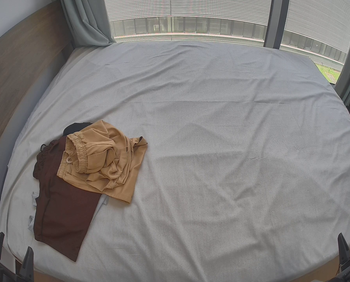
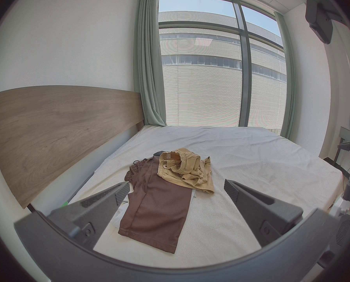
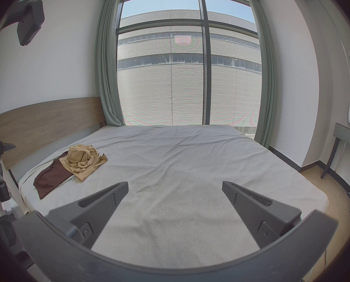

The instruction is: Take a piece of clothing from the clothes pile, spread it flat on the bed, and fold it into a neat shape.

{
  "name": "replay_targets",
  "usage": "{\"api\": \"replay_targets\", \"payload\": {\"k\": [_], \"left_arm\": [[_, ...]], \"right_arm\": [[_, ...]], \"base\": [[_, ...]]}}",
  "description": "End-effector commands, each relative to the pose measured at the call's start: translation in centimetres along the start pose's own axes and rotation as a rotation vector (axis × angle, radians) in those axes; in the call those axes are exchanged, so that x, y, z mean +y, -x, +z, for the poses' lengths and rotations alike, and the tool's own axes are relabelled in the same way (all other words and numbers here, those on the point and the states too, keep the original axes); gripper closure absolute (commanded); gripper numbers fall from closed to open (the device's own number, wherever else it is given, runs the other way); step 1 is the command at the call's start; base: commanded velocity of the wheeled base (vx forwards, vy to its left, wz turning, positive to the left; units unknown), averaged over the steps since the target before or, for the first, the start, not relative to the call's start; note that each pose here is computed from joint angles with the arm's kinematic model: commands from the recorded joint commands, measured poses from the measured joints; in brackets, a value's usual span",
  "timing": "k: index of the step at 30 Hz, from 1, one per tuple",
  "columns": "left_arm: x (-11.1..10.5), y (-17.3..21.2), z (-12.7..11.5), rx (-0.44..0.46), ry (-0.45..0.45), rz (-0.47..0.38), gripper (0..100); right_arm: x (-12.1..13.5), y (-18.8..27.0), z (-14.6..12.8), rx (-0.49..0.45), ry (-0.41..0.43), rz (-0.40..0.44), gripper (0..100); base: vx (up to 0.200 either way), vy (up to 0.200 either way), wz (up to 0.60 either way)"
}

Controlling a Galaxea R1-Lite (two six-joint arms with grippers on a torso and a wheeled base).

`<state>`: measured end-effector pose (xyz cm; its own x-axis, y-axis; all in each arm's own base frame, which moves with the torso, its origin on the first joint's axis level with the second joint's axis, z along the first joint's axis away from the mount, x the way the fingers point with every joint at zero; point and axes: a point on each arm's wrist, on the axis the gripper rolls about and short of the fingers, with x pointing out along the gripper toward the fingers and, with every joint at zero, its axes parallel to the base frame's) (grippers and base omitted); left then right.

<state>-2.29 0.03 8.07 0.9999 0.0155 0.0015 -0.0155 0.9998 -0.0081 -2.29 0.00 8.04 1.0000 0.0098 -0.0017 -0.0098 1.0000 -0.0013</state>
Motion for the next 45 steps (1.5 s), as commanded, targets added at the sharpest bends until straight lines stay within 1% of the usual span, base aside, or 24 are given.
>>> {"api": "replay_targets", "payload": {"k": [1,12,13,14,15,16,17,18,20,22,28,32,35,36,38,43,44,45], "left_arm": [[0.0,0.0,-0.5,0.000,0.000,0.000,0],[0.0,0.0,-0.4,-0.011,-0.003,0.003,0],[0.0,0.2,1.0,-0.058,0.006,0.010,0],[-0.1,0.6,4.1,-0.149,0.010,0.010,0],[-0.1,0.6,7.1,-0.183,0.008,0.012,0],[-0.1,0.5,7.6,-0.183,0.006,0.009,0],[-0.1,0.3,8.2,-0.178,0.004,0.007,0],[-0.1,0.3,8.2,-0.177,0.004,0.007,0],[-0.1,-0.9,8.6,-0.120,-0.006,0.012,0],[-0.1,-1.6,8.8,-0.101,-0.009,0.015,0],[-0.1,-3.3,9.9,-0.104,-0.002,0.021,0],[-0.1,-3.8,10.0,-0.083,0.003,0.016,0],[-0.1,-3.7,10.1,-0.083,0.014,-0.007,0],[-0.2,-3.7,10.1,-0.087,0.051,-0.031,0],[-0.3,-3.8,10.4,-0.078,0.086,-0.069,0],[-0.4,-5.5,10.6,0.000,0.104,-0.100,0],[-0.4,-5.5,10.6,0.000,0.104,-0.100,0],[-0.6,-6.2,10.5,0.030,0.120,-0.127,0]], "right_arm": [[0.0,0.0,-0.5,0.000,0.000,0.001,0],[0.0,0.0,-0.5,0.000,-0.003,0.001,0],[0.0,0.0,-0.5,0.000,-0.003,-0.001,0],[0.0,0.0,-0.5,0.000,-0.004,-0.001,0],[0.0,0.0,-0.5,0.000,-0.001,0.001,0],[0.0,0.0,-0.5,0.000,-0.001,0.001,0],[0.0,0.0,-0.5,0.000,-0.001,0.001,0],[0.0,0.0,-0.5,0.000,-0.001,0.001,0],[0.0,0.0,-0.5,0.000,-0.004,0.001,0],[0.0,0.0,-0.5,0.000,-0.003,0.001,0],[0.0,0.0,-0.5,0.001,-0.001,0.001,0],[0.0,0.0,-0.5,0.000,-0.001,0.001,0],[0.0,0.0,-0.5,0.000,-0.001,0.001,0],[0.0,0.0,-0.5,0.000,-0.001,0.001,0],[0.0,0.0,-0.5,0.000,0.000,0.001,0],[0.0,0.0,-0.5,-0.002,0.000,0.001,0],[0.0,0.0,-0.5,-0.002,0.000,0.001,0],[0.0,0.0,-0.5,-0.002,0.000,0.001,0]], "base": [[0.000,0.000,0.00],[0.000,0.000,0.00],[0.000,0.000,0.00],[0.000,0.000,0.00],[0.000,0.000,0.00],[0.000,0.000,0.00],[0.000,0.000,0.00],[0.000,0.000,0.00],[0.000,0.000,0.00],[0.000,0.000,0.00],[0.000,0.000,0.00],[0.000,0.000,0.00],[0.000,0.000,0.00],[0.000,0.000,0.00],[0.000,0.000,0.00],[0.000,0.000,0.00],[0.000,0.000,0.00],[0.000,0.000,0.00]]}}
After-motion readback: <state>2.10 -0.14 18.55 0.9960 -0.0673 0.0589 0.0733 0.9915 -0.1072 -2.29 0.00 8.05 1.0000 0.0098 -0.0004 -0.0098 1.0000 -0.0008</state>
